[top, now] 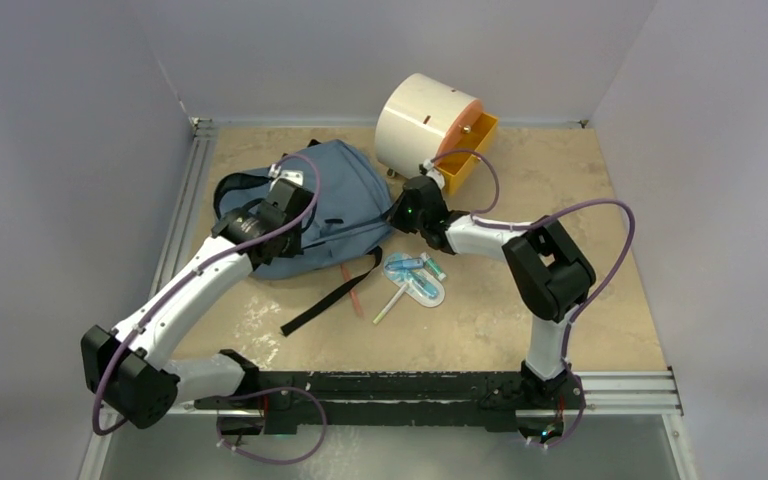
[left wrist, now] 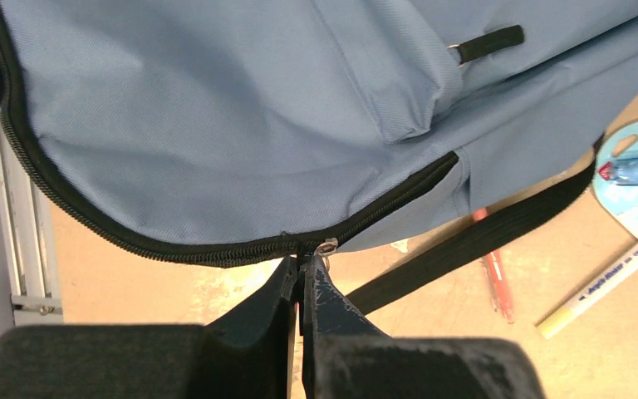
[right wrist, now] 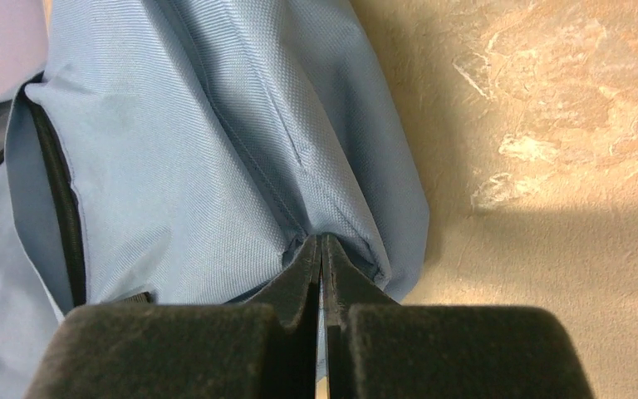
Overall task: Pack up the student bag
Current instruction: Zip the student bag at the center of the board.
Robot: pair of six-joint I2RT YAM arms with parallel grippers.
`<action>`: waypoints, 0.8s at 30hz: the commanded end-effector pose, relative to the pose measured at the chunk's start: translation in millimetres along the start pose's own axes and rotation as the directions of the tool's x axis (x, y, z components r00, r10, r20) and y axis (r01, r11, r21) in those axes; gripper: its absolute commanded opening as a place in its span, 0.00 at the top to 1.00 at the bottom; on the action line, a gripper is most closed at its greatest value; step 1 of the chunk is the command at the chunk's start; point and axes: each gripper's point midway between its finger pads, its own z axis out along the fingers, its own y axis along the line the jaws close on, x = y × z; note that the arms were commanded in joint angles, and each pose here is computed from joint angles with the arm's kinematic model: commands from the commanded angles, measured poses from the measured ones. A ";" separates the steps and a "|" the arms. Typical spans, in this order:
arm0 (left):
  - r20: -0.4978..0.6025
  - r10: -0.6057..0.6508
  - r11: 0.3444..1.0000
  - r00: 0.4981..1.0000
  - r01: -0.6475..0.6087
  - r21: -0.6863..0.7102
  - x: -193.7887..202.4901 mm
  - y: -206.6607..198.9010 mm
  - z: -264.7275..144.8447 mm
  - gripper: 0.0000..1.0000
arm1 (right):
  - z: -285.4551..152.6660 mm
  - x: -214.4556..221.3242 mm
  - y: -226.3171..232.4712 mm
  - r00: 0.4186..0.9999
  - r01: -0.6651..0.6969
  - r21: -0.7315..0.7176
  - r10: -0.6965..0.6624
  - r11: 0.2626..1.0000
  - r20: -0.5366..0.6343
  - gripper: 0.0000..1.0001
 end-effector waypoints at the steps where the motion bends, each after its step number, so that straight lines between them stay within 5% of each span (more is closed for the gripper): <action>1: 0.102 -0.005 0.993 0.995 -0.007 0.116 -26.6 -12.7 -17.5 1.00 | -10.3 -16.1 31.6 0.994 0.111 -0.130 -0.107 0.985 0.039 1.00; 13: 0.204 0.060 0.977 0.977 -0.100 0.189 -70.2 -45.6 -3.6 1.00 | -84.2 -12.2 86.8 0.920 0.392 -0.489 -0.329 0.779 0.213 0.71; 17: 0.224 0.062 0.981 0.973 -0.100 0.164 -86.7 -46.7 -1.4 1.00 | -102.9 5.2 104.6 0.885 0.463 -0.568 -0.389 0.681 0.256 0.70; 24: 0.176 0.016 0.989 0.984 -0.042 0.142 -75.5 -38.8 4.6 1.00 | -129.0 60.5 151.0 0.731 0.671 -0.603 -0.524 0.432 0.437 0.64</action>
